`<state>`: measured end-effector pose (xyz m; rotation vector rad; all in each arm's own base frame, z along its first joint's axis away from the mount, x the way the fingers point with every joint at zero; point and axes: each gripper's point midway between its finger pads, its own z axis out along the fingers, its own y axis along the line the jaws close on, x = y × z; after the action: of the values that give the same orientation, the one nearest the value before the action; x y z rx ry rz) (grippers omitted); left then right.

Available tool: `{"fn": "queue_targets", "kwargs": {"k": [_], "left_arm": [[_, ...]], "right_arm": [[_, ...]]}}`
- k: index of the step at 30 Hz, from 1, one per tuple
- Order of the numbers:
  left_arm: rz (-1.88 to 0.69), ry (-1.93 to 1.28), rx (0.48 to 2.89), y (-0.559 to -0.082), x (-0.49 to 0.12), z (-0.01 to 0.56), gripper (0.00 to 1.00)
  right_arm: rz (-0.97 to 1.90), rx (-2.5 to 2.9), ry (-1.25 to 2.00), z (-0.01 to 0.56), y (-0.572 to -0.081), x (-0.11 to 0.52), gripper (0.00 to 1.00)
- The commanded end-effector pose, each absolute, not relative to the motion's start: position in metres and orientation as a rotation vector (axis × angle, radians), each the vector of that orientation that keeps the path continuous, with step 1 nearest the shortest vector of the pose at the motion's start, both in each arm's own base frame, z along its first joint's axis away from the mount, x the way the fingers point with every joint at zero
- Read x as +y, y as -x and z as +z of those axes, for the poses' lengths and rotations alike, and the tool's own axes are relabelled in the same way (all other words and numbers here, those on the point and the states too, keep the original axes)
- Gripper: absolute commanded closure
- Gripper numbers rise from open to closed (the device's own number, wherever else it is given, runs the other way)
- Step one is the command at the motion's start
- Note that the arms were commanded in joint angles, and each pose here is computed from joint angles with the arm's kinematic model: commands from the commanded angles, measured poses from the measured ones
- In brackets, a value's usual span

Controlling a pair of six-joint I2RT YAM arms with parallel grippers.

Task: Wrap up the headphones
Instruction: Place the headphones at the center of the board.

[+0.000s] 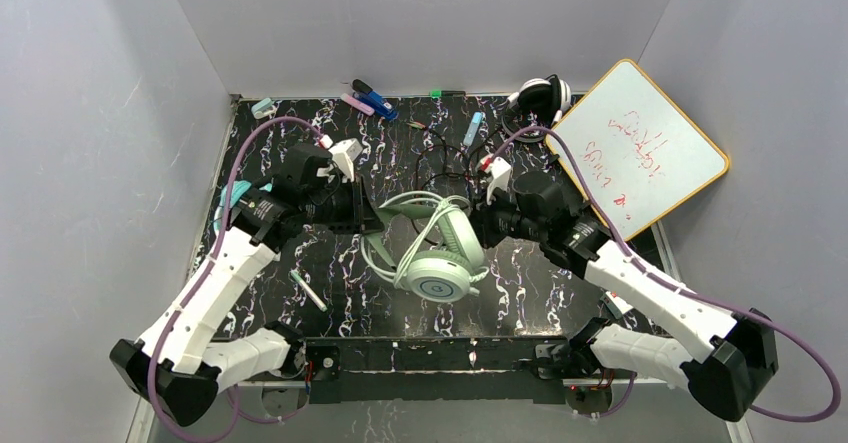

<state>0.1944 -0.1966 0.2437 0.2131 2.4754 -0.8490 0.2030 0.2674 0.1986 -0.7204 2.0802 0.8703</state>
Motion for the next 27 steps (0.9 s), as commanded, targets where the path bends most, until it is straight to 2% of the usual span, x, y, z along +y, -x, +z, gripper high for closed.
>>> {"fn": "queue_targets", "kwargs": {"k": [1,6,11,16,22,27], "left_arm": [[-1.126,-0.032,2.321,-0.19,-0.218,0.293,1.0],[-1.122,0.303,2.237,-0.202,-0.204,0.287,1.0],[-1.144,0.649,2.153,-0.209,-0.189,0.27,1.0],[-1.218,0.886,2.011,-0.215,-0.178,0.262,1.0],[-1.085,1.047,1.915,-0.224,-0.149,0.243,1.0],[-0.939,1.297,1.852,-0.22,-0.117,0.201,1.0]], "right_arm": [[1.096,1.918,0.635,0.227,-0.198,0.289,0.88],[1.265,1.907,0.554,0.221,-0.19,0.302,0.95],[1.489,1.892,0.451,0.213,-0.179,0.318,0.96],[1.568,1.925,0.385,0.201,-0.173,0.336,0.96],[1.572,2.046,0.312,0.172,-0.165,0.377,0.95],[1.603,2.13,0.235,0.146,-0.163,0.41,0.96]]}}
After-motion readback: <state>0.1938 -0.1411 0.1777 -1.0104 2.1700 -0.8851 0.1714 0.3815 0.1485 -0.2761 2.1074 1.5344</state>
